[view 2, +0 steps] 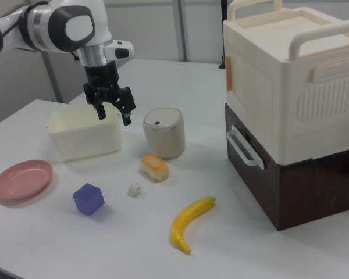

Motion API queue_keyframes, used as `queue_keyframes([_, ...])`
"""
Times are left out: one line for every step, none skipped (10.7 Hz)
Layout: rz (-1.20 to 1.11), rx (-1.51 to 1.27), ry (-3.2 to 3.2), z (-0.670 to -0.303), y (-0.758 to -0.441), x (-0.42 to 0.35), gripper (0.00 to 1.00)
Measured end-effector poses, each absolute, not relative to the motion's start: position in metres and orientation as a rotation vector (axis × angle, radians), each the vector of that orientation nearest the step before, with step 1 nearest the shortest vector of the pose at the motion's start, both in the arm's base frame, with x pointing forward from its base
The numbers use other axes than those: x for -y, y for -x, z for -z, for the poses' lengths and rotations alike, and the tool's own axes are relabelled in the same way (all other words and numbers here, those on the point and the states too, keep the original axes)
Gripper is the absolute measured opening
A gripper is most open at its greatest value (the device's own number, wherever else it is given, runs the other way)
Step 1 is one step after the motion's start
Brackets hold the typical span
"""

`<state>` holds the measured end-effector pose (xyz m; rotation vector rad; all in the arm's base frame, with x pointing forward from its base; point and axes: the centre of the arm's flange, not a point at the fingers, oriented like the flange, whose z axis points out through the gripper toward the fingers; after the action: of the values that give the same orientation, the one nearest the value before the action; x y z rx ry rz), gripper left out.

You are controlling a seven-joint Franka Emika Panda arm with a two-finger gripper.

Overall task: Open the trash can
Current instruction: 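Move the gripper forward and down toward the white lidded trash can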

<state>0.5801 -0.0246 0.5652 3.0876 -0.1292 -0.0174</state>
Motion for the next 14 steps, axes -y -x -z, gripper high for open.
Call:
queue_keyframes([0.012, 0.138, -3.087, -0.567, -0.58, 0.028, 1.0])
queue_keyframes([0.012, 0.139, -3.087, -0.567, -0.58, 0.028, 1.0])
queue_keyframes([0.012, 0.138, -3.087, -0.567, -0.58, 0.028, 1.0])
queue_keyframes([0.012, 0.138, -3.087, -0.567, -0.58, 0.028, 1.0])
queue_keyframes([0.012, 0.137, -3.087, -0.567, -0.58, 0.028, 1.0])
queue_keyframes([0.014, 0.125, -3.088, -0.567, -0.58, 0.027, 1.0])
queue_keyframes([0.017, 0.11, -3.088, -0.566, -0.58, 0.027, 1.0])
queue_keyframes([0.019, 0.095, -3.089, -0.565, -0.58, 0.026, 1.0])
queue_keyframes([0.019, 0.089, -3.089, -0.565, -0.58, 0.025, 1.0])
queue_keyframes([0.02, 0.082, -3.089, -0.565, -0.58, 0.024, 1.0])
queue_keyframes([0.023, 0.075, -3.089, -0.564, -0.58, 0.021, 1.0])
queue_keyframes([0.027, 0.065, -3.089, -0.562, -0.58, 0.018, 1.0])
queue_keyframes([0.035, 0.058, -3.089, -0.56, -0.58, 0.015, 1.0])
queue_keyframes([0.045, 0.049, -3.089, -0.556, -0.58, 0.012, 1.0])
